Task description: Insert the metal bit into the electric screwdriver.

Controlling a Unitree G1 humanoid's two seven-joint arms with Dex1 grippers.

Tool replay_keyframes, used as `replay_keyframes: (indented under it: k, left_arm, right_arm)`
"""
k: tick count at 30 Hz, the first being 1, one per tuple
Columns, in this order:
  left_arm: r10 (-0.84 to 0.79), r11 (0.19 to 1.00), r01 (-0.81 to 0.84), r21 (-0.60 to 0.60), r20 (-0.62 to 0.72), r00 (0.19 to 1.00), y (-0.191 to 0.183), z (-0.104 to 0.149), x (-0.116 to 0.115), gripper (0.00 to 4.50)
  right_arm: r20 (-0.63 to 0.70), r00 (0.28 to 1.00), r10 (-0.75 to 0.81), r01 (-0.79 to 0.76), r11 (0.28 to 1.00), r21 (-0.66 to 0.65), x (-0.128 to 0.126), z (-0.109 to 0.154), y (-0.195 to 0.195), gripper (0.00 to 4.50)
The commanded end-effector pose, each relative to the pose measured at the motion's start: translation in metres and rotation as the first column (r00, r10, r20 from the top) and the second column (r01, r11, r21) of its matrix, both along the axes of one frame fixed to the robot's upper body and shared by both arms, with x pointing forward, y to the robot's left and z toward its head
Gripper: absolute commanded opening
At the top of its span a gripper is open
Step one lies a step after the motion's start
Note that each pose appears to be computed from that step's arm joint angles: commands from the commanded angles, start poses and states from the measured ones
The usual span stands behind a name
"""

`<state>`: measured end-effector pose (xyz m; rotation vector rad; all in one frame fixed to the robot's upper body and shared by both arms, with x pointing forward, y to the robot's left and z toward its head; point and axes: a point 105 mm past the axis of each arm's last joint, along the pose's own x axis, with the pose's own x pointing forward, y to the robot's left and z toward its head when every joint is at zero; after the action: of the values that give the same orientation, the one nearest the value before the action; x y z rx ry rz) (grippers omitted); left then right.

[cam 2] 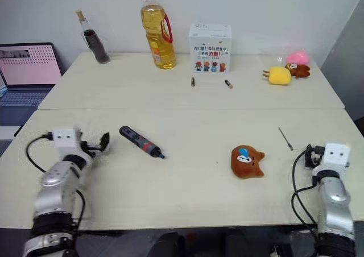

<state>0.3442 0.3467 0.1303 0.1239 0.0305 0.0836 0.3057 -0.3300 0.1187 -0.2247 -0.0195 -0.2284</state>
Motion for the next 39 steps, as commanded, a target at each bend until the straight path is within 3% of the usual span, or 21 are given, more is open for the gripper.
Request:
replay_keyframes:
  k: [1, 3, 5, 7, 10, 16, 18, 22, 30, 35, 39]
  left_arm:
    - [-0.175, 0.984, 0.173, 0.041, 0.057, 0.983, -0.012, 0.046, 0.002, 4.45]
    - [-0.459, 0.884, 0.457, 0.103, -0.002, 0.888, -0.057, 0.072, 0.0, 4.45]
    - [-0.602, 0.79, 0.603, 0.11, -0.048, 0.797, -0.089, 0.082, -0.004, 4.45]
    - [-0.706, 0.699, 0.709, 0.087, -0.072, 0.705, -0.117, 0.086, -0.009, 4.45]
    - [-0.861, 0.45, 0.885, 0.116, -0.205, 0.465, -0.168, 0.077, -0.03, 4.45]
    - [-0.917, 0.052, 0.99, 0.129, -0.387, 0.099, -0.221, 0.06, -0.065, 4.45]
    - [-0.912, -0.024, 0.989, 0.144, -0.408, 0.038, -0.232, 0.058, -0.068, 4.45]
    - [-0.911, -0.096, 0.984, 0.152, -0.411, -0.026, -0.242, 0.055, -0.072, 4.45]
    - [-0.916, -0.105, 0.982, 0.159, -0.4, -0.033, -0.244, 0.055, -0.069, 4.45]
    - [-0.923, -0.096, 0.982, 0.164, -0.384, -0.026, -0.246, 0.057, -0.067, 4.45]
    - [-0.929, -0.089, 0.982, 0.166, -0.371, -0.022, -0.248, 0.059, -0.066, 4.45]
  right_arm:
    - [0.029, 0.967, 0.253, -0.252, 0.967, -0.042, 0.0, 0.037, 0.029, 3.92]
    - [-0.065, 0.842, 0.536, -0.539, 0.84, -0.062, -0.008, 0.048, 0.07, 3.92]
    - [-0.158, 0.712, 0.684, -0.698, 0.715, -0.051, -0.02, 0.047, 0.095, 3.92]
    - [-0.249, 0.6, 0.76, -0.789, 0.614, -0.029, -0.031, 0.04, 0.11, 3.92]
    - [-0.355, 0.409, 0.841, -0.89, 0.453, 0.048, -0.049, 0.031, 0.13, 3.92]
    - [-0.452, 0.248, 0.857, -0.946, 0.314, 0.076, -0.056, 0.016, 0.152, 3.92]
    - [-0.482, 0.228, 0.846, -0.956, 0.289, 0.056, -0.052, 0.009, 0.157, 3.92]
    - [-0.5, 0.224, 0.836, -0.964, 0.266, 0.013, -0.044, 0.0, 0.168, 3.92]
    - [-0.692, 0.202, 0.693, -0.979, 0.147, -0.139, -0.045, -0.049, 0.161, 3.92]
    - [-0.764, 0.334, 0.552, -0.934, 0.086, -0.346, -0.024, -0.069, 0.15, 3.92]
    - [-0.705, 0.433, 0.562, -0.891, 0.148, -0.429, -0.008, -0.062, 0.149, 3.92]
